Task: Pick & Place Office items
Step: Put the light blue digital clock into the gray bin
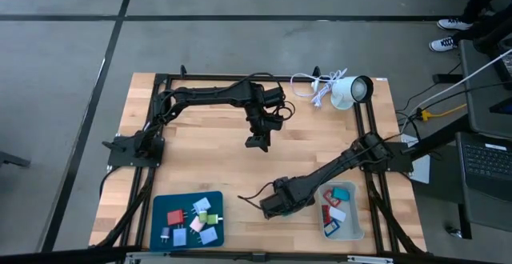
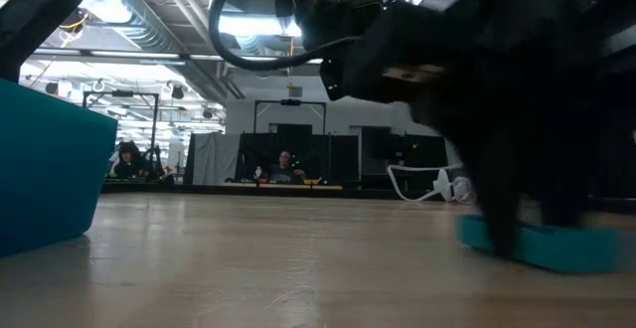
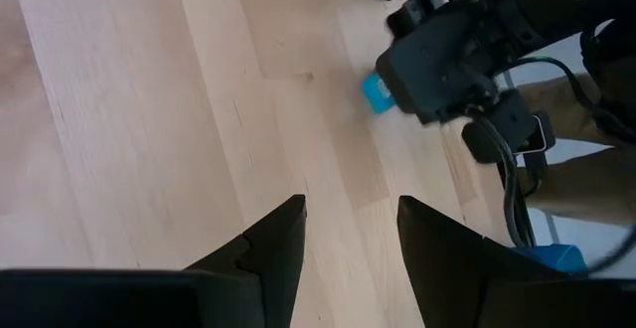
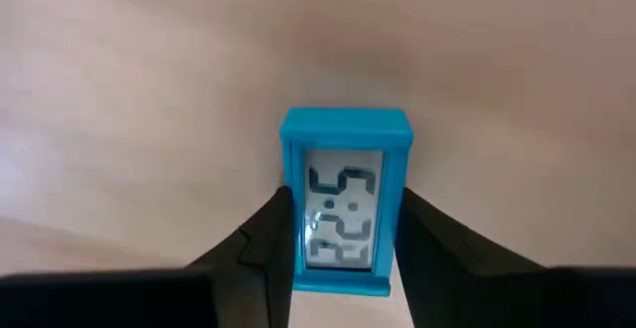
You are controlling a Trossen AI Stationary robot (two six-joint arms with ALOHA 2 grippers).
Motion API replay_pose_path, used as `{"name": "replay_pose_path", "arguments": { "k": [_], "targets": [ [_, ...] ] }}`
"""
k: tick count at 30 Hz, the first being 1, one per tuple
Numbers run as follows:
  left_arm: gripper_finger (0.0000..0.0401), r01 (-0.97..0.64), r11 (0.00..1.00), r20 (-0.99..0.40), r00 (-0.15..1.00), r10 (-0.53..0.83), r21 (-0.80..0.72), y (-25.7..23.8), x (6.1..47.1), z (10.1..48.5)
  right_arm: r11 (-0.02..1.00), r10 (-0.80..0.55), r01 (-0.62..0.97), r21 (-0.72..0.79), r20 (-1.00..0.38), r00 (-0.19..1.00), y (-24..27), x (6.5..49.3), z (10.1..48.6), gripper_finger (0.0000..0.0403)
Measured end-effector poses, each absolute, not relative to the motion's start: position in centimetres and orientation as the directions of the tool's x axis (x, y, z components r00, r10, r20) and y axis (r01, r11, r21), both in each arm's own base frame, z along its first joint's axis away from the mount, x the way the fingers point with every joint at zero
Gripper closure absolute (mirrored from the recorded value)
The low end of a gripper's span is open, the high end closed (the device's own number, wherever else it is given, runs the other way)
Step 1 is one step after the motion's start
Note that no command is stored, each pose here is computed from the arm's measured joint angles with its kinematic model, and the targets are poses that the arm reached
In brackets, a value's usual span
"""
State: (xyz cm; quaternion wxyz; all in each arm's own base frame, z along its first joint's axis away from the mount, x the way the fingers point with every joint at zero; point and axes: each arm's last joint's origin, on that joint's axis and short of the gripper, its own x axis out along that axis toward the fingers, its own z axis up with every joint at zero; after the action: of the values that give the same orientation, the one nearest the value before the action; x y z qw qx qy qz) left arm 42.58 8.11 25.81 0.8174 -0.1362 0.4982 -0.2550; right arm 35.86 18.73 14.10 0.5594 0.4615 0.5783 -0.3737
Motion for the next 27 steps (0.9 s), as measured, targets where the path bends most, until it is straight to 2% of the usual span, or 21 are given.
{"name": "replay_pose_path", "arguments": {
  "k": [11,16,20,27],
  "targets": [
    [0.0244,0.273,0.833,-0.745,0.374,-0.553,-0.481,8.1,42.6,25.8,0.353,-0.016,0.912,0.209,-0.973,0.229,13.5,35.5,21.7,0.0269],
    [0.0244,0.273,0.833,-0.745,0.374,-0.553,-0.481,8.1,42.6,25.8,0.376,-0.062,0.922,0.095,-0.990,0.128,12.0,32.4,25.0,0.0269],
    [0.0244,0.274,0.833,-0.745,0.374,-0.552,-0.481,8.1,42.6,25.8,0.415,-0.044,0.909,0.044,-0.997,0.068,12.2,29.5,27.5,0.0269],
    [0.0244,0.274,0.833,-0.745,0.375,-0.552,-0.480,8.1,42.6,25.8,0.405,0.035,0.914,0.023,-0.999,0.009,15.3,25.2,29.8,0.0269]
  ]
}}
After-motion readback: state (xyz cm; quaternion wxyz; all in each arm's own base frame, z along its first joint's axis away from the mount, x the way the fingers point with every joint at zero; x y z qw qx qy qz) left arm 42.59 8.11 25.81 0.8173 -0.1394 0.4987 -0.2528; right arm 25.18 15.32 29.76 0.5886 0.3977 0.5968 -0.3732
